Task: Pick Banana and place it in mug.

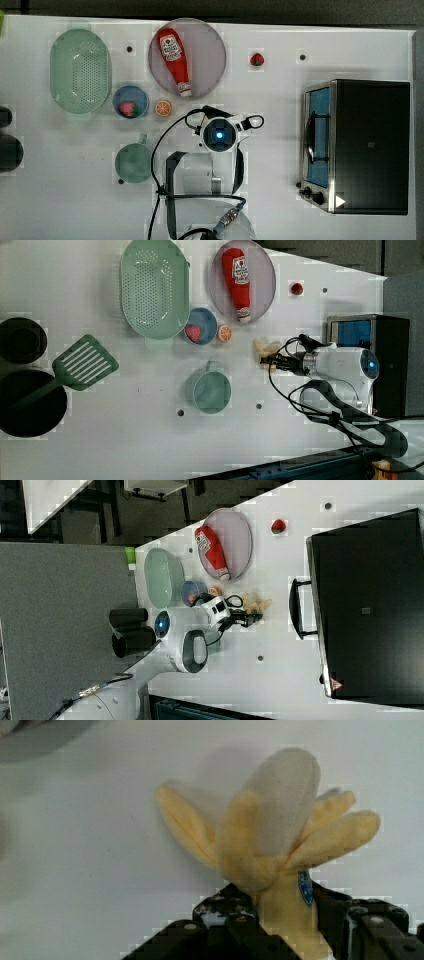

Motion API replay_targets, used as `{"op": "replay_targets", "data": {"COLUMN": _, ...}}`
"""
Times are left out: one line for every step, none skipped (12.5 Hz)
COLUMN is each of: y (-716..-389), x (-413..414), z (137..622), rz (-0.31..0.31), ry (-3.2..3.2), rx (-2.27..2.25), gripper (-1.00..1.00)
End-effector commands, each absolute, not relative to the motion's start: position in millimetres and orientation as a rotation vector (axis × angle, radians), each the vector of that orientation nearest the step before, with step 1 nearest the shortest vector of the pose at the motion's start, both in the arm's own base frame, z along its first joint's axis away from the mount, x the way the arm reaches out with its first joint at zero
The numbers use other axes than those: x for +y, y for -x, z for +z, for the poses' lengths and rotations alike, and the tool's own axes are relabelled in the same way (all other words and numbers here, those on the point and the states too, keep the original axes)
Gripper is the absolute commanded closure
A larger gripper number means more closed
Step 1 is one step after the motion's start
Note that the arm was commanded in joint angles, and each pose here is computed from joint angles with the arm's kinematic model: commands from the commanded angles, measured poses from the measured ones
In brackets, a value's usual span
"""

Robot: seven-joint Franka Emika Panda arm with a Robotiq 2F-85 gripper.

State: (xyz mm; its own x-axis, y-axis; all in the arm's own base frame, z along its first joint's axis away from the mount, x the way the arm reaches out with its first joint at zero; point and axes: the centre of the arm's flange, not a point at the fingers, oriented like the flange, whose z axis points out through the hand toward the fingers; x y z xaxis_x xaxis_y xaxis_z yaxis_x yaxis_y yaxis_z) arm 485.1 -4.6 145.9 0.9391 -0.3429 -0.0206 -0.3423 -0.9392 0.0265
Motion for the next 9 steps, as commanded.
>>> {"op": "replay_targets", "data": {"y": -504.1, "x": -15.0, "z": 218.4, "rz": 0.036, "ry": -3.083, "rx": -0.575, "gripper": 0.28}}
{"op": "replay_targets", "data": {"y": -506.0, "x": -18.5, "z": 243.0, "rz": -0.005, "ry": -3.077, "rx": -0.586, "gripper": 0.28}}
{"op": "replay_targets", "data": {"y": -508.3, "x": -21.6, "z": 270.5, "rz": -0.043, "ry": -3.072, "rx": -0.595, "gripper": 0.28}}
{"op": "replay_targets", "data": {"y": -510.0, "x": -25.0, "z": 299.7, "rz": -0.078, "ry": -3.066, "rx": -0.606, "gripper": 0.28}}
{"op": "replay_targets", "data": {"y": -510.4, "x": -26.2, "z": 329.5, "rz": -0.117, "ry": -3.062, "rx": -0.609, "gripper": 0.28}}
{"op": "replay_targets", "data": {"y": -512.0, "x": -24.6, "z": 359.1, "rz": -0.138, "ry": -3.061, "rx": -0.604, "gripper": 0.28}}
{"op": "replay_targets", "data": {"y": -513.6, "x": -21.0, "z": 387.2, "rz": -0.143, "ry": -3.063, "rx": -0.594, "gripper": 0.28}}
{"op": "replay_targets", "data": {"y": -514.7, "x": -15.7, "z": 412.6, "rz": -0.139, "ry": -3.064, "rx": -0.586, "gripper": 0.28}}
{"op": "replay_targets", "data": {"y": -514.4, "x": -8.4, "z": 432.7, "rz": -0.141, "ry": -3.062, "rx": -0.588, "gripper": 0.28}}
